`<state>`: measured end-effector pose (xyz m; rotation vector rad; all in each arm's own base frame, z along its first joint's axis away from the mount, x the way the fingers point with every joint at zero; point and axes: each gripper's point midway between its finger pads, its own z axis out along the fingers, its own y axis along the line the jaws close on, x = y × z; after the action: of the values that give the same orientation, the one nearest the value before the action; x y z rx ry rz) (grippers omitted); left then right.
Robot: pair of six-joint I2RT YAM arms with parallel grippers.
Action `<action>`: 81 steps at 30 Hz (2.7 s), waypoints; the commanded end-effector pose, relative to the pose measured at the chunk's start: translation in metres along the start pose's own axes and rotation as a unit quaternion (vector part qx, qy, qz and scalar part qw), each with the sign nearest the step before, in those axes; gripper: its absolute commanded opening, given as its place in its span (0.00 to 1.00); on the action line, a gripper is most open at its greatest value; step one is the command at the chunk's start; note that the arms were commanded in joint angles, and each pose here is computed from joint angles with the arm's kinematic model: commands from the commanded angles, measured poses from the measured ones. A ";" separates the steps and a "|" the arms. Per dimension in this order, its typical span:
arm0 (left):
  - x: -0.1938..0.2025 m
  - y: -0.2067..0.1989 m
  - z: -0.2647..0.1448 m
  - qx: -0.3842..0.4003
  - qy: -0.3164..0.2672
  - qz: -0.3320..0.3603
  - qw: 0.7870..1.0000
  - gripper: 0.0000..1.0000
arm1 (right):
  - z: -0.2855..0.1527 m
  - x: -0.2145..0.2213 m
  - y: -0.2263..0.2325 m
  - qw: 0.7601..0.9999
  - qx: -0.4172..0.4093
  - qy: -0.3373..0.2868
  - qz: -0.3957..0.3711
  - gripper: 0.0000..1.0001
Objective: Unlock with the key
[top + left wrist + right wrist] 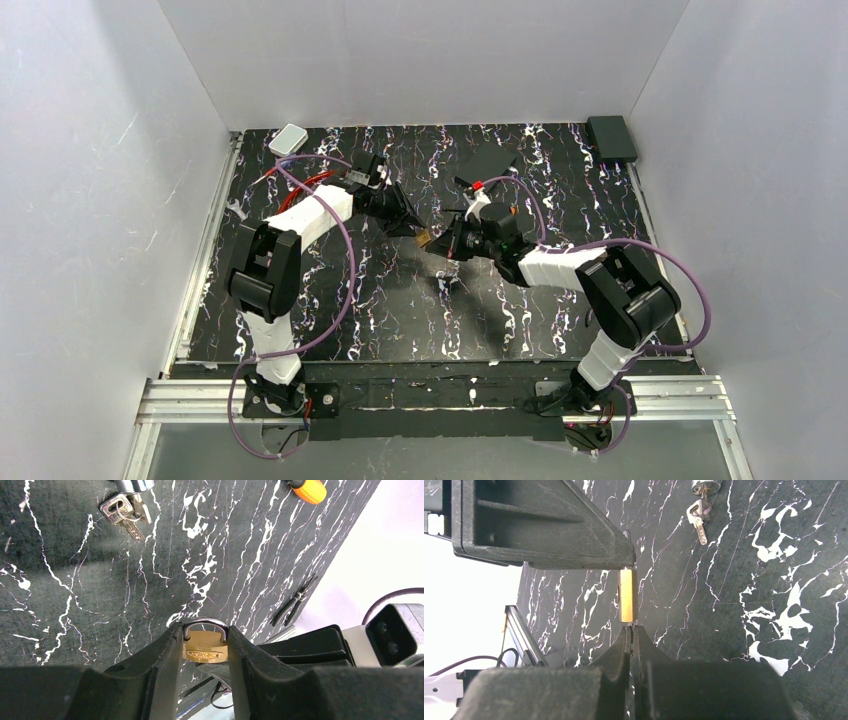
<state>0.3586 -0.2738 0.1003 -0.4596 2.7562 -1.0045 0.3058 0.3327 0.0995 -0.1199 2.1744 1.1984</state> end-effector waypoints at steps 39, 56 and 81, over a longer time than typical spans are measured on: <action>0.019 -0.001 -0.005 0.014 0.032 -0.021 0.999 0.00 | -0.015 0.008 0.010 0.998 -0.047 0.005 -0.044 0.47; 0.018 -0.001 -0.007 0.015 0.030 -0.021 0.999 0.00 | -0.010 0.008 0.008 0.998 -0.047 0.011 -0.045 0.21; 0.015 -0.013 -0.015 0.035 0.021 -0.002 0.999 0.00 | 0.006 -0.017 0.020 0.997 -0.059 -0.014 -0.056 0.01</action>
<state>0.3540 -0.2701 0.0923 -0.5085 2.7670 -1.0176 0.2951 0.3366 0.0920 -0.2634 2.1730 1.2366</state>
